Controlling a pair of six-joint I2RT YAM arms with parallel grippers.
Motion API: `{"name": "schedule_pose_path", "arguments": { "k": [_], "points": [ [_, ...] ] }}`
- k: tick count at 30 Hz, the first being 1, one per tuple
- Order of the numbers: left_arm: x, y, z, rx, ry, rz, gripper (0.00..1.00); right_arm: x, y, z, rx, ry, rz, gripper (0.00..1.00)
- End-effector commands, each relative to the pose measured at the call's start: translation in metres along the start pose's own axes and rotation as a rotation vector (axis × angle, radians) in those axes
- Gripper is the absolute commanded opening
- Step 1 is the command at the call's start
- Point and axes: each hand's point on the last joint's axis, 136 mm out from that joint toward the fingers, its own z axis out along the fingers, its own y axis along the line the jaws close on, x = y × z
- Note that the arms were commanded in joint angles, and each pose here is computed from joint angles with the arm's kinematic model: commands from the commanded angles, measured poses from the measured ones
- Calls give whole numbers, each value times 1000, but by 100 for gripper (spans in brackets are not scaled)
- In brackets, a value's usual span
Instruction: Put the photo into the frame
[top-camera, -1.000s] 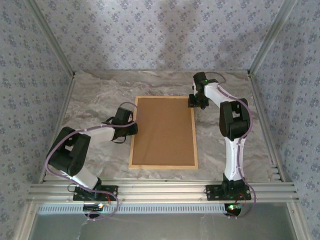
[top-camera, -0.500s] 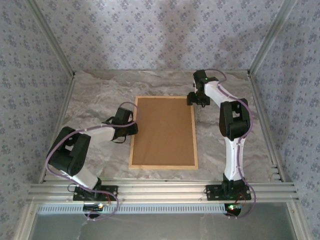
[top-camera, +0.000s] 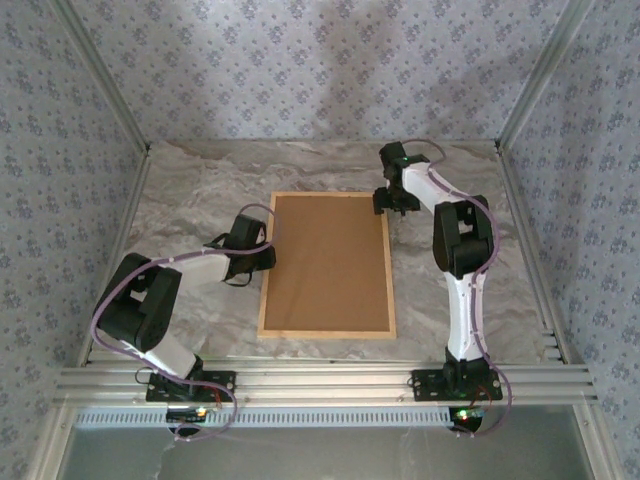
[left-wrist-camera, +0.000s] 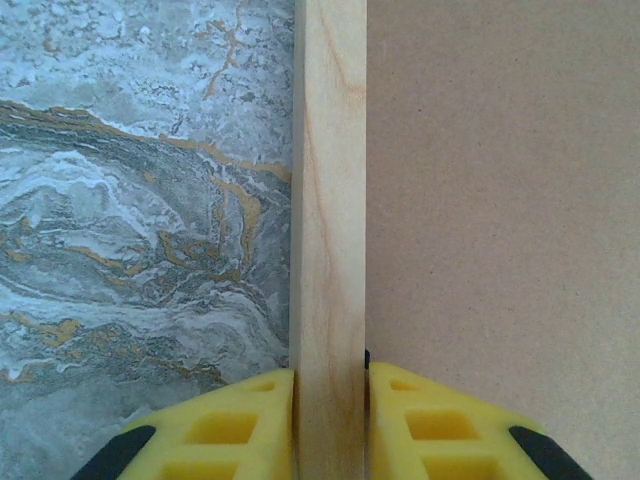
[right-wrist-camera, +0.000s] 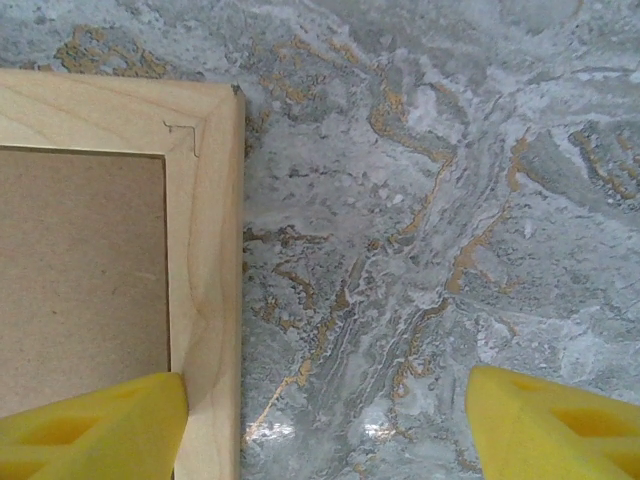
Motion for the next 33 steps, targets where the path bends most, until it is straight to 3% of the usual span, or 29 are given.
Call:
{"name": "schedule_pose_path", "arguments": {
  "k": [1, 11, 26, 33],
  "points": [
    [43, 23, 12, -80, 147, 26, 23, 3, -5, 3, 39, 28, -30, 75],
    [44, 22, 14, -78, 150, 26, 24, 13, -2, 15, 58, 66, -48, 74],
    [43, 20, 14, -70, 150, 24, 24, 47, 37, 29, 2, 163, -94, 72],
    [43, 20, 15, -70, 151, 22, 24, 26, 32, 3, -6, 86, -95, 72]
  ]
}}
